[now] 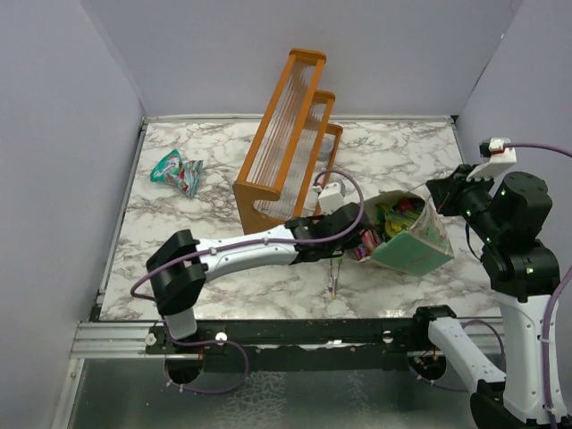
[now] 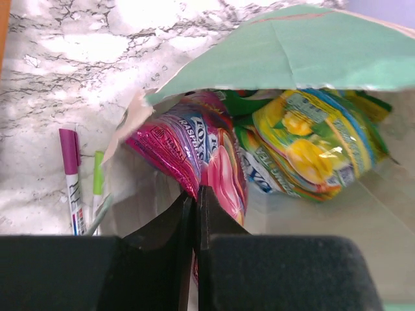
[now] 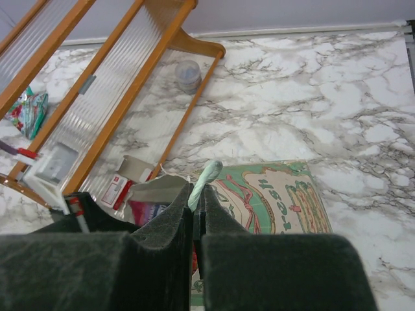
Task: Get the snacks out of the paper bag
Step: Take out the snack from the paper bag, then place the snack at the center of the board.
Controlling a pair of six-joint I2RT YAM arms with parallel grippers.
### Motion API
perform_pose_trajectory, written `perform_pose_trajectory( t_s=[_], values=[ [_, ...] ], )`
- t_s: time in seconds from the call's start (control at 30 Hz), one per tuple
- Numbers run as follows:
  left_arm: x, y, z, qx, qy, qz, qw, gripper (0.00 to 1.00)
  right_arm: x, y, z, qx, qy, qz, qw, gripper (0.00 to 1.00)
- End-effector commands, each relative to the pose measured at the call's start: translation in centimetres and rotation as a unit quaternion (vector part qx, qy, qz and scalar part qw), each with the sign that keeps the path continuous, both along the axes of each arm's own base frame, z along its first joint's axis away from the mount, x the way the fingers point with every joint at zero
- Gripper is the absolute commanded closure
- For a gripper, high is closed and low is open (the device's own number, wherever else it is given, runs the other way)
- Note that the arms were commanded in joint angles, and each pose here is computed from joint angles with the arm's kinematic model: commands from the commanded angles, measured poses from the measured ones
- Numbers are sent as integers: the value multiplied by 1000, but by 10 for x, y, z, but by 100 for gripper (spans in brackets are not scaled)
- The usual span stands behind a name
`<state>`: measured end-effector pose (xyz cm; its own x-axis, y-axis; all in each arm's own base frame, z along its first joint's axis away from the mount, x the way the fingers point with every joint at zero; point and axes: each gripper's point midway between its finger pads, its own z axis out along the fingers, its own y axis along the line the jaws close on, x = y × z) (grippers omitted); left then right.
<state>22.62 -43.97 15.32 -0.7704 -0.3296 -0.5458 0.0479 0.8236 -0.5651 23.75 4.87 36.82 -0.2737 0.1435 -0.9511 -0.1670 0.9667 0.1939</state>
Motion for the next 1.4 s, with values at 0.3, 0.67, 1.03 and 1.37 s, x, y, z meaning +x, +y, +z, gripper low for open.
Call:
perform_pose_trajectory(
  t_s=[0.3,0.67,1.03,1.37],
  values=[
    [-17,18,152,-162,-98,-70,979,100,1,-3,26,-3,-61,-7,998,99],
    [-39,80,280,-201,-316,-136,917,100,0,-2,23,-3,-62,-6,998,99],
    [32,200,368,25,-502,123,856,100,-3,-2,26,-1,-65,-4,998,99],
    [102,298,393,89,-507,287,808,100,-3,-1,28,-1,-66,-2,998,99]
  ],
)
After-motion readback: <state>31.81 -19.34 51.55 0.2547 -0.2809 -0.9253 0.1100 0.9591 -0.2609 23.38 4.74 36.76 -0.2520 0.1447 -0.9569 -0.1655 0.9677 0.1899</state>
